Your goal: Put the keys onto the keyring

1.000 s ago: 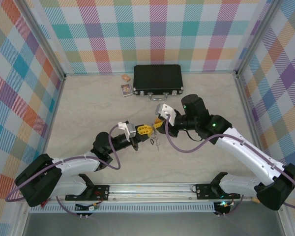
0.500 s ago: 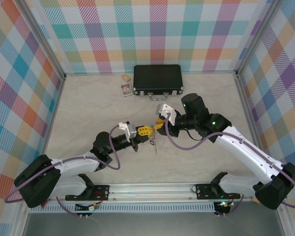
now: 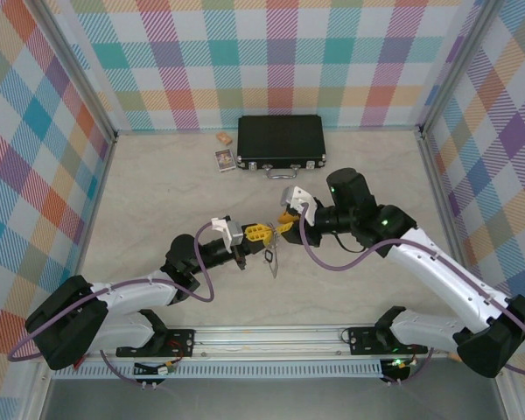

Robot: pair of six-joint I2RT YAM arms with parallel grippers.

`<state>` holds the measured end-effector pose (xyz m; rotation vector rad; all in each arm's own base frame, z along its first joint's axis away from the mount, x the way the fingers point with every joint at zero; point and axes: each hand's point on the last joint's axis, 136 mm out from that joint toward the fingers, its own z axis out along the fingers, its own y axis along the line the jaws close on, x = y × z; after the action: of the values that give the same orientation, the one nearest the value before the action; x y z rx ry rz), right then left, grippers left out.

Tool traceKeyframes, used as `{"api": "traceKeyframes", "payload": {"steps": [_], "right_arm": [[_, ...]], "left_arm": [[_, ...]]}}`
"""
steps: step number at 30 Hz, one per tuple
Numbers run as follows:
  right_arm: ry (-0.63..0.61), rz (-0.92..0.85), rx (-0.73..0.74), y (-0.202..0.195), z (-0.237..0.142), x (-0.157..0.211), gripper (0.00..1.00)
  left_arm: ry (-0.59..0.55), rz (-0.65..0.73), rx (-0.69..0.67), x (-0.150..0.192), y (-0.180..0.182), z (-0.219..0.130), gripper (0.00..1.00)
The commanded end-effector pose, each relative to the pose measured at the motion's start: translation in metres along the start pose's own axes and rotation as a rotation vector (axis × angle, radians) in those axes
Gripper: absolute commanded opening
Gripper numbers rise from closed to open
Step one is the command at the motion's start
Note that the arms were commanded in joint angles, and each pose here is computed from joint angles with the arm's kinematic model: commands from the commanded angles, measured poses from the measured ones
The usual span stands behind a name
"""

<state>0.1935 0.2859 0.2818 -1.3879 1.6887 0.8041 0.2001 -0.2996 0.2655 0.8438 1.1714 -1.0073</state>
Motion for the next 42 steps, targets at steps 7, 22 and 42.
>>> {"api": "traceKeyframes", "payload": {"steps": [7, 22, 42], "right_arm": [[0.008, 0.033, -0.072, 0.004, 0.011, 0.002, 0.27], [0.045, 0.065, -0.122, 0.009, 0.019, 0.014, 0.18], [0.089, 0.011, -0.047, 0.001, 0.011, 0.021, 0.00]], "left_arm": [[-0.084, 0.039, 0.023, -0.027, -0.004, -0.001, 0.00], [-0.097, 0.041, 0.043, -0.033, -0.007, -0.001, 0.00], [0.024, 0.039, -0.020, -0.009, 0.004, -0.006, 0.26]]}}
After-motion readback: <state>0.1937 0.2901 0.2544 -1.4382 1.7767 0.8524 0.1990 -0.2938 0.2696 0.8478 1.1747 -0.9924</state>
